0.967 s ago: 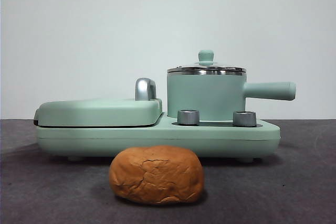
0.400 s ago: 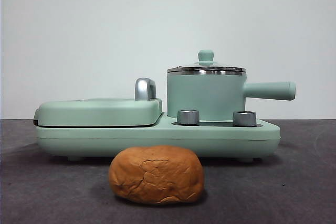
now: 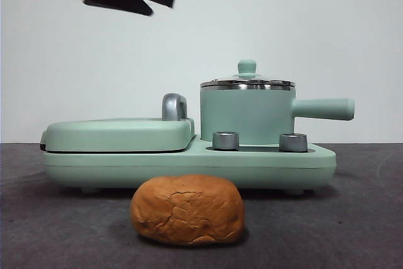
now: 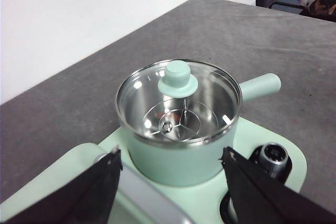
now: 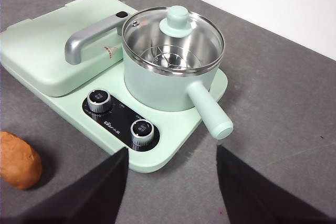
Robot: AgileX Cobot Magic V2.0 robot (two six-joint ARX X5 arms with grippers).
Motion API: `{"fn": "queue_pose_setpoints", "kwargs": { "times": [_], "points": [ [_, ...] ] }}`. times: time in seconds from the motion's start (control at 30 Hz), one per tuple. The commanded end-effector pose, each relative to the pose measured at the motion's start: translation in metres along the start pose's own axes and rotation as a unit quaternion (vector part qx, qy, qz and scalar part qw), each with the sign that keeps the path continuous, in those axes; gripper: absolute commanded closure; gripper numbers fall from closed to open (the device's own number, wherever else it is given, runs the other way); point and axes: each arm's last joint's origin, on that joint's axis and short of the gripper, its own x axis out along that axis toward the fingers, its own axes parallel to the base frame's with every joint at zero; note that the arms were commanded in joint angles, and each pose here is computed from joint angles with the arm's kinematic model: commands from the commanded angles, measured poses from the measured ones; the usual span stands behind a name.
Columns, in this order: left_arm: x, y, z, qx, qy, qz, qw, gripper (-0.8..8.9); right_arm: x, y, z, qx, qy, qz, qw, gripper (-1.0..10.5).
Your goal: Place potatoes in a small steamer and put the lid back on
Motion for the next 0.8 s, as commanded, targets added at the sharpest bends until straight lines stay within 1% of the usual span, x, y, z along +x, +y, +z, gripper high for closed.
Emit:
{"fn": "queue_pose_setpoints", "kwargs": {
  "times": [0.03, 0.4, 0.57, 0.8],
  "points": [
    [0.017, 0.001, 0.011, 0.0, -0.009, -0.007, 1.0, 5.07, -0.002, 0.0, 0.006, 0.002, -0.012, -0.003, 1.0, 6.8],
    [0.097, 0.007, 0.026, 0.002, 0.005, -0.039, 0.999, 5.07, -0.002, 0.0, 0.006, 0.002, -0.013, -0.004, 1.0, 6.8],
    [0.13, 0.007, 0.025, 0.002, 0.012, -0.05, 0.999, 5.07, -0.002, 0.0, 0.006, 0.002, -0.013, -0.004, 1.0, 6.8],
    [0.162, 0.007, 0.017, 0.002, 0.021, -0.058, 0.998, 5.07, -0.002, 0.0, 0.006, 0.002, -0.013, -0.003, 1.0, 6.8]
  ]
}}
